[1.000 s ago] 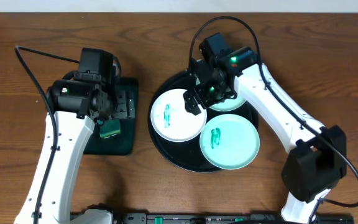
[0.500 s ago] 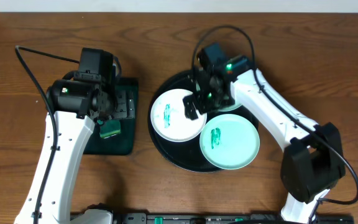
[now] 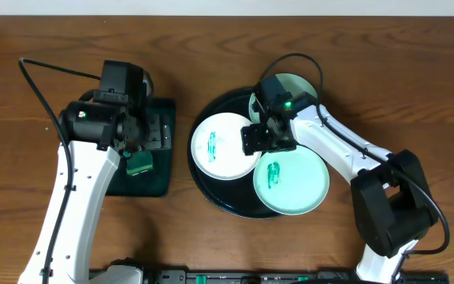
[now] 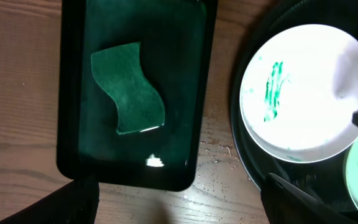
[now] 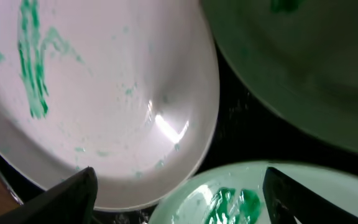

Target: Clean dirty plates on tray and stack at the side

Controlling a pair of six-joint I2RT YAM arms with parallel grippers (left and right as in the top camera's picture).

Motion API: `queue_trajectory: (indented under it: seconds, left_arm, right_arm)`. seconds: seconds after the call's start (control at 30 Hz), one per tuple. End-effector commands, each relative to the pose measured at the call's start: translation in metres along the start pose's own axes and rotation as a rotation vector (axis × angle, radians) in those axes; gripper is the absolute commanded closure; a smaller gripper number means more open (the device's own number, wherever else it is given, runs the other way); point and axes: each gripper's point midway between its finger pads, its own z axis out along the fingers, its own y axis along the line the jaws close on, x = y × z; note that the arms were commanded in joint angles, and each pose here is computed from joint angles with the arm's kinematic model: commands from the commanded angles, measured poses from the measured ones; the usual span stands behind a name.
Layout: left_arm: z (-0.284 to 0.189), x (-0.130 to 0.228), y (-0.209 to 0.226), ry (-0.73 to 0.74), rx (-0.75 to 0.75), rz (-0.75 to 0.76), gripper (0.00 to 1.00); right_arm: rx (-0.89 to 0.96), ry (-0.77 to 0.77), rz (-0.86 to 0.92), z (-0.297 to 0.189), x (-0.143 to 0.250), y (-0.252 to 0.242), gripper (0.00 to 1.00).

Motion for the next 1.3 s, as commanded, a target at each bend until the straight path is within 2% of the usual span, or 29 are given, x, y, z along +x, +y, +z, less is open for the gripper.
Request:
queue_trajectory:
  seconds: [0.0,0.17,0.53,0.63,0.77,0.9,1.0,1.03,1.07,1.1,1.13,1.2,1.27]
  left_arm:
    - [-0.005,-0.004,0.002,-0.019,-0.006,-0.005,0.16]
    - [-0.005,-0.004,0.002,-0.019,-0.006,-0.005,0.16]
    - [-0.005,-0.005,0.001,-0.023,-0.005,-0.005,0.16]
    - [-0.005,-0.005,0.001,-0.022,-0.005,-0.005,0.16]
    - [-0.005,-0.005,0.002,-0.021,-0.005,-0.005,0.16]
    - [-0.005,-0.004,0.002,-0.019,-0.006,-0.005,0.16]
    - [-0.005,-0.003,0.002,-0.015,-0.007,-0.005,0.17]
    - [-0.005,-0.003,0.002,-0.014,-0.007,-0.004,0.32]
    - [-0.005,-0.003,0.002,-0.014,-0.008,-0.005,0.53]
    - [-0.004,-0.003,0.003,-0.014,-0.012,-0.005,0.63]
    - [-0.004,-0.004,0.004,-0.016,-0.018,-0.006,0.66]
    - [-0.001,-0.006,0.009,-0.020,-0.047,-0.015,0.66]
    - [0.004,-0.010,0.027,-0.029,-0.137,-0.073,0.66]
  right_arm:
    - [-0.016,-0.024,0.012,0.003,-0.006,0.004,0.15]
    - [-0.014,-0.022,0.017,0.006,-0.005,0.002,0.22]
    - [-0.001,0.026,0.021,0.047,-0.001,-0.006,0.32]
    - [-0.009,0.009,0.017,0.047,-0.005,-0.005,0.48]
    - [-0.008,0.010,0.017,0.047,-0.005,-0.005,0.87]
    - [-0.004,0.013,0.018,0.047,-0.004,-0.006,0.98]
    - [-0.002,0.017,0.019,0.047,-0.003,-0.006,0.99]
    - [-0.002,0.019,0.019,0.047,-0.003,-0.006,0.99]
    - [-0.001,0.018,0.019,0.047,-0.003,-0.006,0.99]
    - [-0.002,0.019,0.019,0.047,-0.003,-0.006,0.99]
    - [-0.002,0.019,0.017,0.047,-0.003,-0.006,0.99]
    - [-0.001,0.020,0.015,0.047,-0.003,-0.006,0.99]
    - [0.000,0.023,0.012,0.047,-0.002,-0.007,0.99]
